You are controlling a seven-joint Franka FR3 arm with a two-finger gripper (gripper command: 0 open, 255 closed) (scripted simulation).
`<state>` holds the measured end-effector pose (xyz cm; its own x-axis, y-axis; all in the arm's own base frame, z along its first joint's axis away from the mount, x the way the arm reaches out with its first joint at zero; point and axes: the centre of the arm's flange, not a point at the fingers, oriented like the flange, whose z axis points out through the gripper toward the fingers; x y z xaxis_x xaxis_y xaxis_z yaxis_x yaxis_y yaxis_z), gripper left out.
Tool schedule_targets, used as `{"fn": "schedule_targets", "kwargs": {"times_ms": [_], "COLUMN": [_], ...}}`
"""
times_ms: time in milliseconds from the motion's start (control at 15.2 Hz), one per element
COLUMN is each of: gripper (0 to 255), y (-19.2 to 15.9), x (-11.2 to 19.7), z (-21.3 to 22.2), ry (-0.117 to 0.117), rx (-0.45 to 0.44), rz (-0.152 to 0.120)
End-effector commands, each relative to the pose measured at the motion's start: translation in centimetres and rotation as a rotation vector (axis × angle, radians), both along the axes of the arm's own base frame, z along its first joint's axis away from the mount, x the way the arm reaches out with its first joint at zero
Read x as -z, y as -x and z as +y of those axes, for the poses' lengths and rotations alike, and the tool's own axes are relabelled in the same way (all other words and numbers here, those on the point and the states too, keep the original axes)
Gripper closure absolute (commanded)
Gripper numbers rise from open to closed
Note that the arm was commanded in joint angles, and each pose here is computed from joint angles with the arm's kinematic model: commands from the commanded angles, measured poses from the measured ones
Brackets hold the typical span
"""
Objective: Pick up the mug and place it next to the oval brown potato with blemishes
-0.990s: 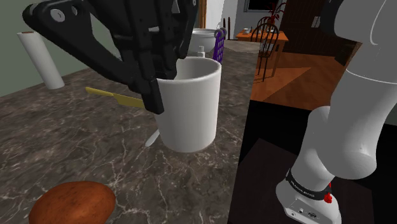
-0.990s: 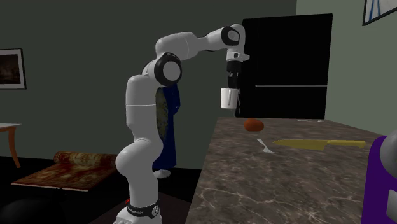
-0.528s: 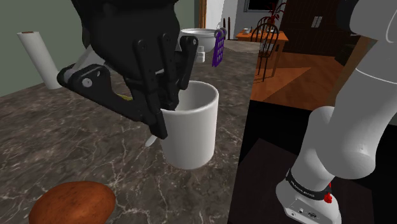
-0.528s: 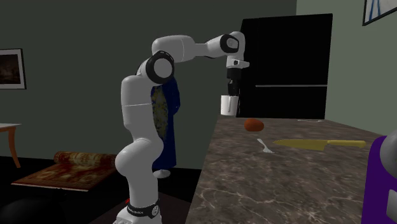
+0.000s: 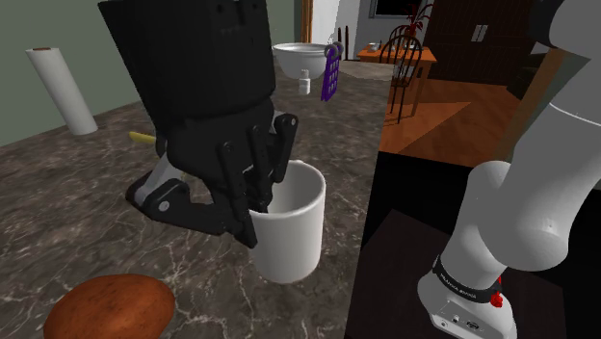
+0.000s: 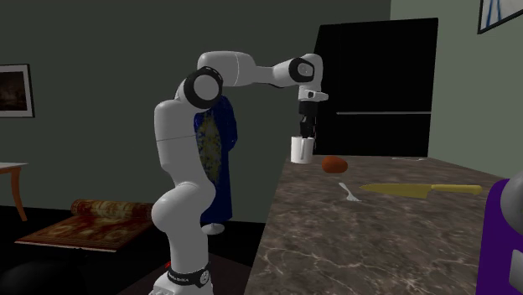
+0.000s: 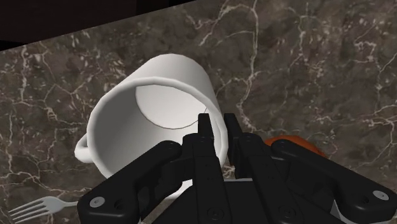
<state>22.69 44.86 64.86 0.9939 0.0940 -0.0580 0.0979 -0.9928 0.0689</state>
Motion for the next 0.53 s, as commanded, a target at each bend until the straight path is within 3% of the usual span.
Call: {"fn": "schedule_targets", "kwargs": {"times_ms": [0, 462], "gripper": [255, 255], "y": [0.1, 0.1], "x": [1.0, 4.6], "z": [0.1, 0.1], "ry": [0.000, 0.000], "rx": [0.000, 0.000], "rz": [-0.001, -0.001]}}
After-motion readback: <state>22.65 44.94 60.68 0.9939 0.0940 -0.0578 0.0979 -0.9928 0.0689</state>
